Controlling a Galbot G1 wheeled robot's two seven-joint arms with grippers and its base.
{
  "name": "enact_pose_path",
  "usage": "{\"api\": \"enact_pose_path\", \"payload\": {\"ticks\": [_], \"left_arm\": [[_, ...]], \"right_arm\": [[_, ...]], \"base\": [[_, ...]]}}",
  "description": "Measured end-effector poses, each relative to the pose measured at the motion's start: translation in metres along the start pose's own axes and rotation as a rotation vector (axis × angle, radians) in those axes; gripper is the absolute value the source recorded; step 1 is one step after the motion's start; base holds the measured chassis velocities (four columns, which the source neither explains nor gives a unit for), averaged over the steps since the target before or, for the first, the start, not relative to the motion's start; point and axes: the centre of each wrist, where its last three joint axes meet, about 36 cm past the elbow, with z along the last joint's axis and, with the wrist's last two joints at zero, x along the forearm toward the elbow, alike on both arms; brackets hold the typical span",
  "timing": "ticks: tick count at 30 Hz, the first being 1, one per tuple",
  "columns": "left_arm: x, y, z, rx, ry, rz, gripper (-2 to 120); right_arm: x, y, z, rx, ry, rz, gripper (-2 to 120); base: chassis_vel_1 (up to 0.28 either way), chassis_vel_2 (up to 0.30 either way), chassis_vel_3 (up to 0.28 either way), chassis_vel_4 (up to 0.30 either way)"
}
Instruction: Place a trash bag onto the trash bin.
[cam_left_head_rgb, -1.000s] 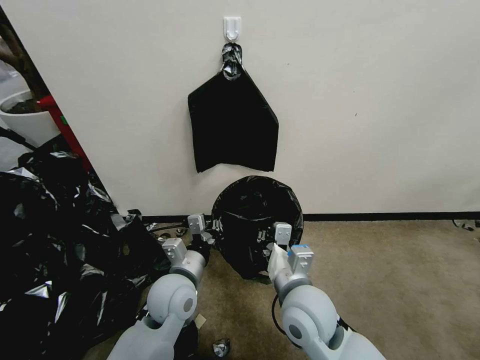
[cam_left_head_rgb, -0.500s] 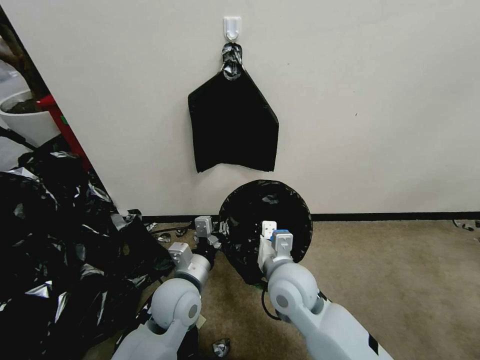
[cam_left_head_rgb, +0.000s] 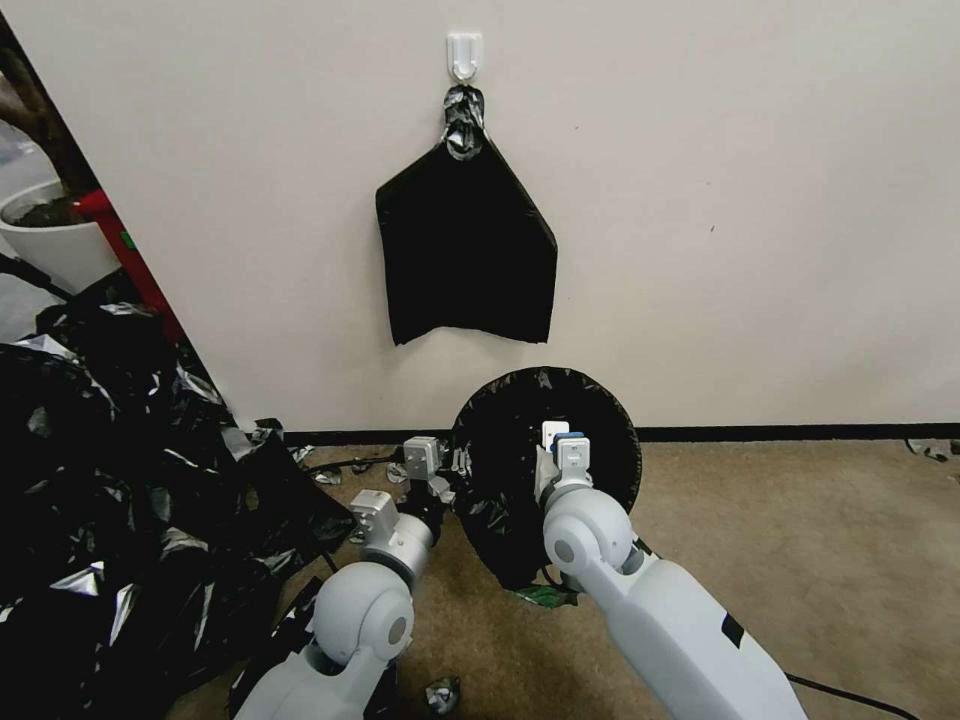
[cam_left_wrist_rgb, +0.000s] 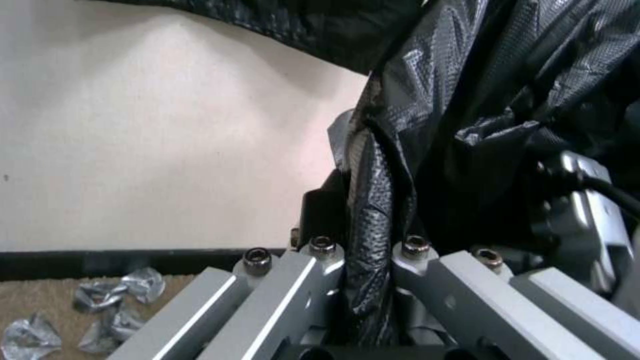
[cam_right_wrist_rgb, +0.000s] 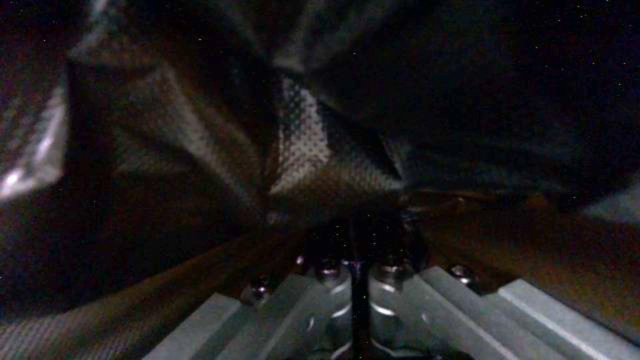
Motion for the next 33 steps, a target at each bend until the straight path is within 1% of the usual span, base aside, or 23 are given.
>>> {"api": "enact_pose_path", "payload": {"ticks": [5, 8, 14, 17, 18, 20, 22, 23, 26, 28, 30, 33], "left_arm": [[0.0, -0.001, 0.001, -0.002, 0.003, 0.002, 3], [0.001, -0.001, 0.001, -0.002, 0.006, 0.006, 3], [0.002, -0.001, 0.001, -0.002, 0.005, 0.007, 3], [0.001, -0.001, 0.001, -0.003, 0.004, 0.007, 3], [0.001, -0.001, 0.001, -0.003, 0.003, 0.007, 3], [0.001, -0.001, 0.0, -0.003, 0.003, 0.007, 3], [0.001, -0.001, 0.0, -0.003, 0.003, 0.007, 3], [0.001, -0.001, 0.0, -0.003, 0.003, 0.008, 3], [0.002, -0.001, 0.0, -0.002, 0.001, 0.01, 3], [0.003, -0.002, -0.001, -0.002, 0.0, 0.012, 3], [0.005, -0.002, -0.001, -0.003, 0.0, 0.013, 3], [0.006, -0.001, -0.001, -0.005, 0.001, 0.01, 3]], "right_arm": [[-0.006, -0.003, -0.001, 0.01, -0.004, 0.024, 0], [-0.012, -0.006, 0.001, 0.028, -0.008, 0.06, 0], [-0.011, -0.007, 0.006, 0.042, -0.02, 0.079, 0], [-0.001, -0.004, 0.01, 0.034, -0.032, 0.057, 0], [0.005, -0.003, 0.013, 0.027, -0.035, 0.034, 0], [0.015, -0.002, 0.018, 0.003, -0.017, -0.009, 0], [0.016, -0.003, 0.019, -0.007, -0.007, -0.018, 0], [0.016, -0.005, 0.022, -0.017, 0.014, -0.025, 0], [0.012, -0.01, 0.025, -0.009, 0.038, -0.001, 0], [0.006, -0.014, 0.027, 0.016, 0.052, 0.044, 0], [0.004, -0.017, 0.027, 0.048, 0.036, 0.078, 0], [0.01, -0.014, 0.026, 0.058, 0.013, 0.077, 0]], "base": [[0.0, 0.0, 0.0, 0.0], [0.0, 0.0, 0.0, 0.0], [0.0, 0.0, 0.0, 0.0], [0.0, 0.0, 0.0, 0.0], [0.0, 0.0, 0.0, 0.0], [0.0, 0.0, 0.0, 0.0], [0.0, 0.0, 0.0, 0.0], [0.0, 0.0, 0.0, 0.0], [0.0, 0.0, 0.0, 0.0], [0.0, 0.0, 0.0, 0.0], [0.0, 0.0, 0.0, 0.0], [0.0, 0.0, 0.0, 0.0]]}}
